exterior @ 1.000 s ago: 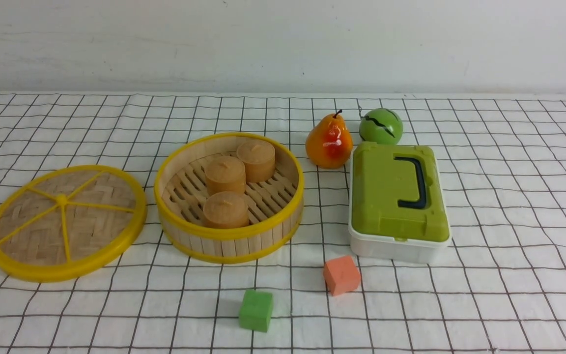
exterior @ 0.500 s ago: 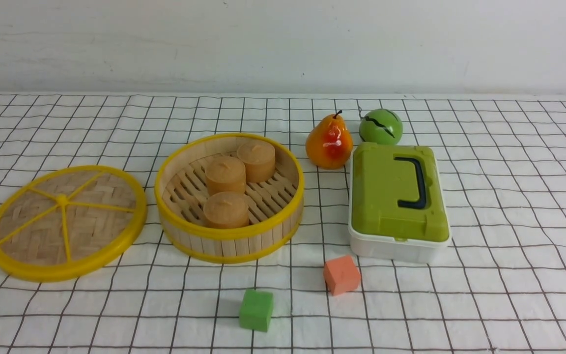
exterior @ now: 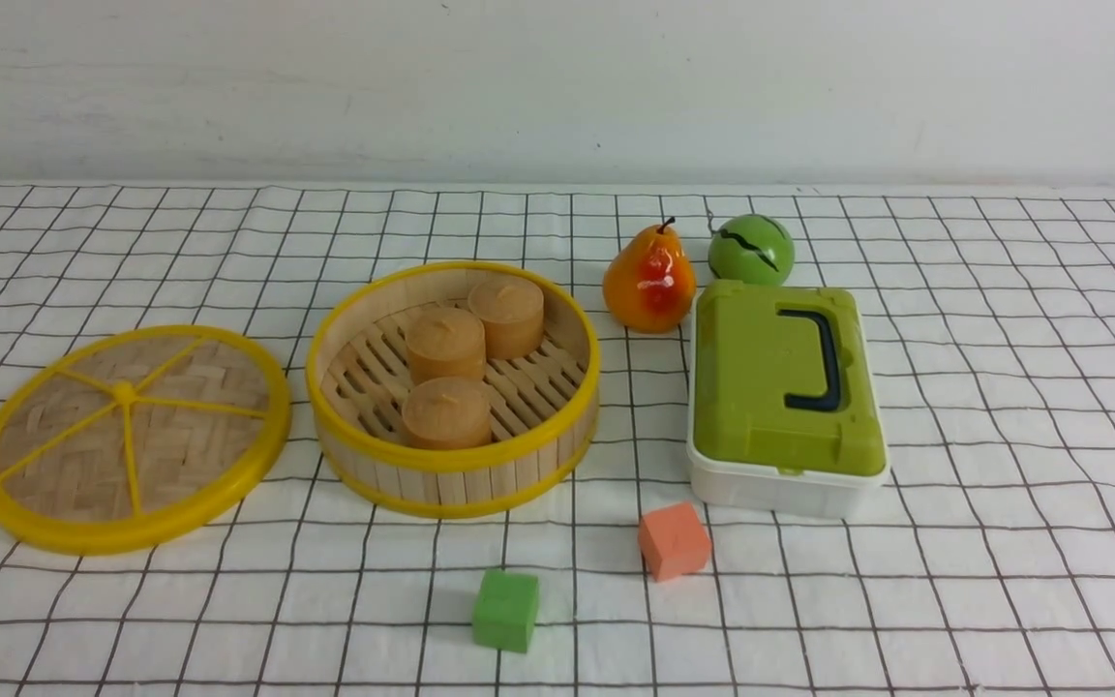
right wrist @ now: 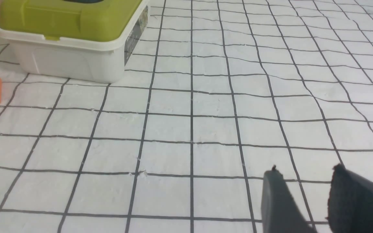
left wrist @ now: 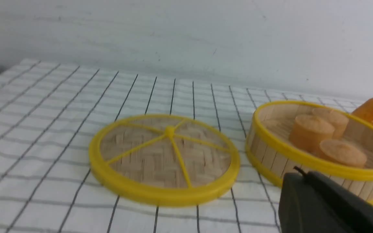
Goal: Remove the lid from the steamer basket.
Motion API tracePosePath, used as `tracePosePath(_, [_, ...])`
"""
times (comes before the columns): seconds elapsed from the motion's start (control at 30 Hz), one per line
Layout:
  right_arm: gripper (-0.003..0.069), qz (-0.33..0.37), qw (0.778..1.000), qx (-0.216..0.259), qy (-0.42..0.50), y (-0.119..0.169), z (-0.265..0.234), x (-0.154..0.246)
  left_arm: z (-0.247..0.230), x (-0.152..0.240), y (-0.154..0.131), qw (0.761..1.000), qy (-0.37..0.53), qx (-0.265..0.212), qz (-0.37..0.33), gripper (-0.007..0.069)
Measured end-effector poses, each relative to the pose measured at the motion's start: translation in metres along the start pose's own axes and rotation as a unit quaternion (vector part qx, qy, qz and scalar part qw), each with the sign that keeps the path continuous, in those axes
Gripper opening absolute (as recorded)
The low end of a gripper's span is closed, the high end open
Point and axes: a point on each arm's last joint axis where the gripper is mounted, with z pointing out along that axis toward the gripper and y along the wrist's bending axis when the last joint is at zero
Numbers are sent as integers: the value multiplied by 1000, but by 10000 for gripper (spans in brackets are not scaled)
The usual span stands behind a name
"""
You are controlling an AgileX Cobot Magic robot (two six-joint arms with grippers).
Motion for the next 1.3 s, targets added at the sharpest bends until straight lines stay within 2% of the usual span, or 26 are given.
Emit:
tracePosePath(0.13, [240,0,1000,0,0,0,0,0,0,17,3,997,61,-6,36,-13])
tracePosePath(0.3, [240,0,1000,0,0,0,0,0,-2,31,3,990,138,6,27,-13])
tracePosePath(0.47, [240,0,1000,0,0,0,0,0,-3,32,0,988,147,37,35,-13])
tracePosePath(1.3, [240,0,1000,0,0,0,0,0,-3,33,0,988,148,37,35,-13])
